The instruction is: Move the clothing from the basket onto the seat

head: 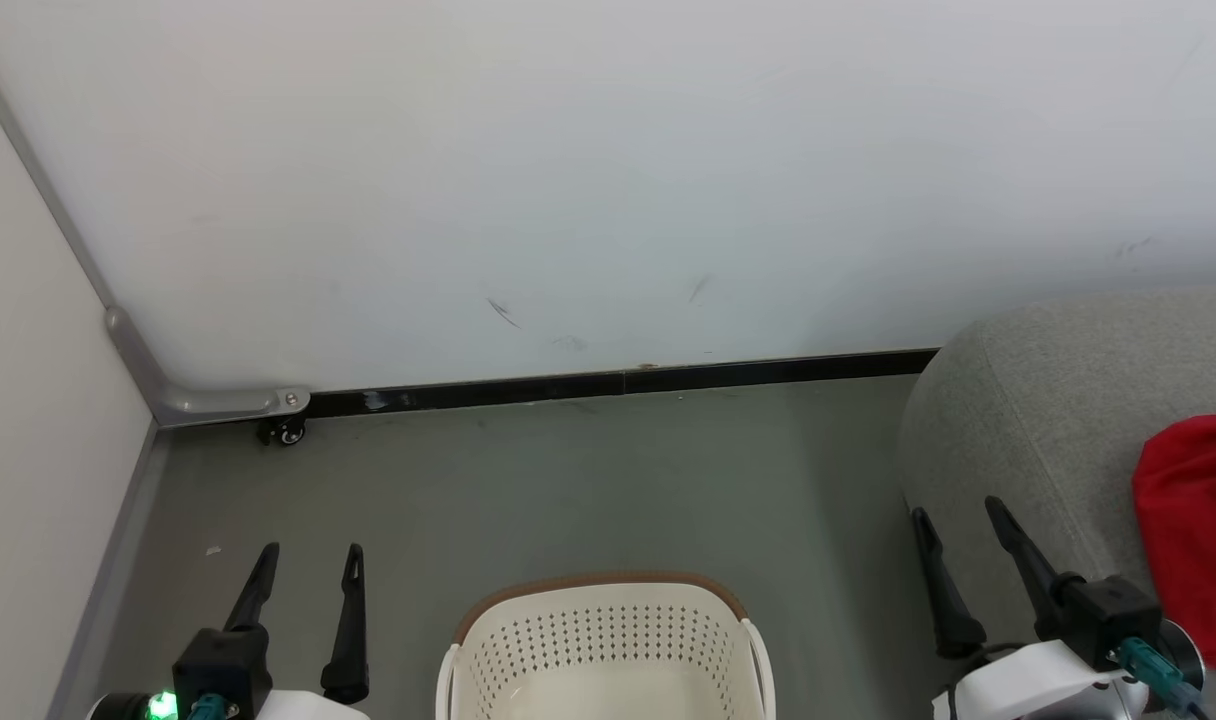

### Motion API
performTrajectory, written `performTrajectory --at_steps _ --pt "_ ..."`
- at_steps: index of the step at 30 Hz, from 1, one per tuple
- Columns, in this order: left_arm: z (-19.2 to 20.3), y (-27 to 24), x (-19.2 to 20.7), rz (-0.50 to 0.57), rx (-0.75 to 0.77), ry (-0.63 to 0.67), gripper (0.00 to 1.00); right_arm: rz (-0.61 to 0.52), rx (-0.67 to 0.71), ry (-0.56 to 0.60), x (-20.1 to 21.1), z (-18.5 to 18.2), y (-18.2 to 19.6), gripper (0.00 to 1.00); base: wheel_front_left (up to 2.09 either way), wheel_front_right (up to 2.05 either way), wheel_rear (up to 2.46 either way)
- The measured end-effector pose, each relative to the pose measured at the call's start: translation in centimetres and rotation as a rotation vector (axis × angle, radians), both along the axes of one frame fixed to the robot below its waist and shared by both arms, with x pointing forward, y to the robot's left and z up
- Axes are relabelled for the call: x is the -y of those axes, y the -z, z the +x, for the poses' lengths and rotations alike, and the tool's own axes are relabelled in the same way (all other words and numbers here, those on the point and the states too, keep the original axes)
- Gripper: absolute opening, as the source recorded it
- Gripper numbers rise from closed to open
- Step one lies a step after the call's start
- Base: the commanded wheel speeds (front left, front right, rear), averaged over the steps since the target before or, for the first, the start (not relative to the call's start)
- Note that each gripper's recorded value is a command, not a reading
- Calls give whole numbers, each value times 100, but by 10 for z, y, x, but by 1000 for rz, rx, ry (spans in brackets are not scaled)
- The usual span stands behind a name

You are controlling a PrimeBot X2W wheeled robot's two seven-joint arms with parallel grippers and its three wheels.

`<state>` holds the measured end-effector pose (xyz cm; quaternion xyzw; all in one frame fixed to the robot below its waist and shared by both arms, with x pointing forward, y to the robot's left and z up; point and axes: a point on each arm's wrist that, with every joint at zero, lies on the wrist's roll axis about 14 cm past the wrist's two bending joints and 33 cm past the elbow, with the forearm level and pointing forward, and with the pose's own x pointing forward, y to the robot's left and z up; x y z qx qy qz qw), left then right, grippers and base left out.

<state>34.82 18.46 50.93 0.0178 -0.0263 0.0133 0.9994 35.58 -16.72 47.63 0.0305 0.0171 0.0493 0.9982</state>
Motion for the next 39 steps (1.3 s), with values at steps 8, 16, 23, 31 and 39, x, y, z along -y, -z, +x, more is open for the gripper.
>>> performTrajectory --at_steps 8,16,23,31,39 --pt "-1 4 13 -12 -9 23 100 -4 -7 16 5 -6 3 100 0 0 0" --pt "0 5 18 -5 -10 36 100 20 -11 29 8 -11 5 100 0 0 0" --pt "0 4 21 -2 -6 43 100 31 -20 35 8 -18 9 100 0 0 0" --pt "1 5 22 6 -10 46 100 35 -3 35 8 -18 4 100 0 0 0" --pt "1 9 21 8 -23 38 100 36 3 36 8 -19 2 100 0 0 0"
